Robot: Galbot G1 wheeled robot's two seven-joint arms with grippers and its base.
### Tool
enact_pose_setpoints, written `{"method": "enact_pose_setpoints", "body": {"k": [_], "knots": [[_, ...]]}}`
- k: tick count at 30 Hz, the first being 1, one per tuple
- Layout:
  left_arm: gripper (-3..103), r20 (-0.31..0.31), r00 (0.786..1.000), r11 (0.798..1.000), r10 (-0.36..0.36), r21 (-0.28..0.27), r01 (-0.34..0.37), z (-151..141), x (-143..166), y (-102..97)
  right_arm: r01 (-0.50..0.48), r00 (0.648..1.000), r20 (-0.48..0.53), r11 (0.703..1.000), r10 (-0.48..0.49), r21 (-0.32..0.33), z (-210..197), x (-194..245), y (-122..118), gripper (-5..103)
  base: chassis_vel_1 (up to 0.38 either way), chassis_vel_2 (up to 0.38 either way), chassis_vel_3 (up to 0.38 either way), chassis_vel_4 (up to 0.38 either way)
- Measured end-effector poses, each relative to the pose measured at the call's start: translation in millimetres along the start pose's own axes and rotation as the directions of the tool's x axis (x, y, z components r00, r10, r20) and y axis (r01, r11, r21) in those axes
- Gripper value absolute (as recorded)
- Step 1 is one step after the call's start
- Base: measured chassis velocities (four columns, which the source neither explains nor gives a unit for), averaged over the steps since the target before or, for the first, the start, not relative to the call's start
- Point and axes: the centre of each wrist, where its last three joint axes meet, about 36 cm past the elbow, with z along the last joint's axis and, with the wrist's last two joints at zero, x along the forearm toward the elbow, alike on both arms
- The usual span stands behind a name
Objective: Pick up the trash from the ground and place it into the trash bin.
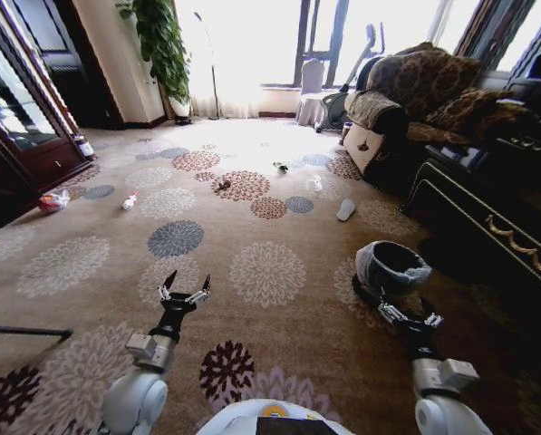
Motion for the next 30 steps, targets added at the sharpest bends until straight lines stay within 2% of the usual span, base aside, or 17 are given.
{"method": "enact_pose_setpoints", "body": {"k": [6,13,30], "knots": [[100,0.005,1.0,1.0,-0.016,-0.003,0.016,-1.5,0.5,-1.0,0.016,1.0,-0.003,1.0,-0.016,-0.019,-1.0,0.0,-0.4,100,0.0,0.0,0.0,0.0],[100,0.003,0.999,0.999,-0.032,-0.012,0.032,-2.4,0.3,-0.3,0.018,0.999,-0.031,1.0,-0.017,0.019,-0.9,2.6,-1.3,100,0.0,0.0,0.0,0.0],[100,0.003,1.0,0.999,-0.022,-0.044,0.022,0.1,0.6,1.3,0.025,0.999,-0.032,0.999,-0.024,0.022,-1.6,4.2,-2.2,100,0.0,0.0,0.0,0.0]]}}
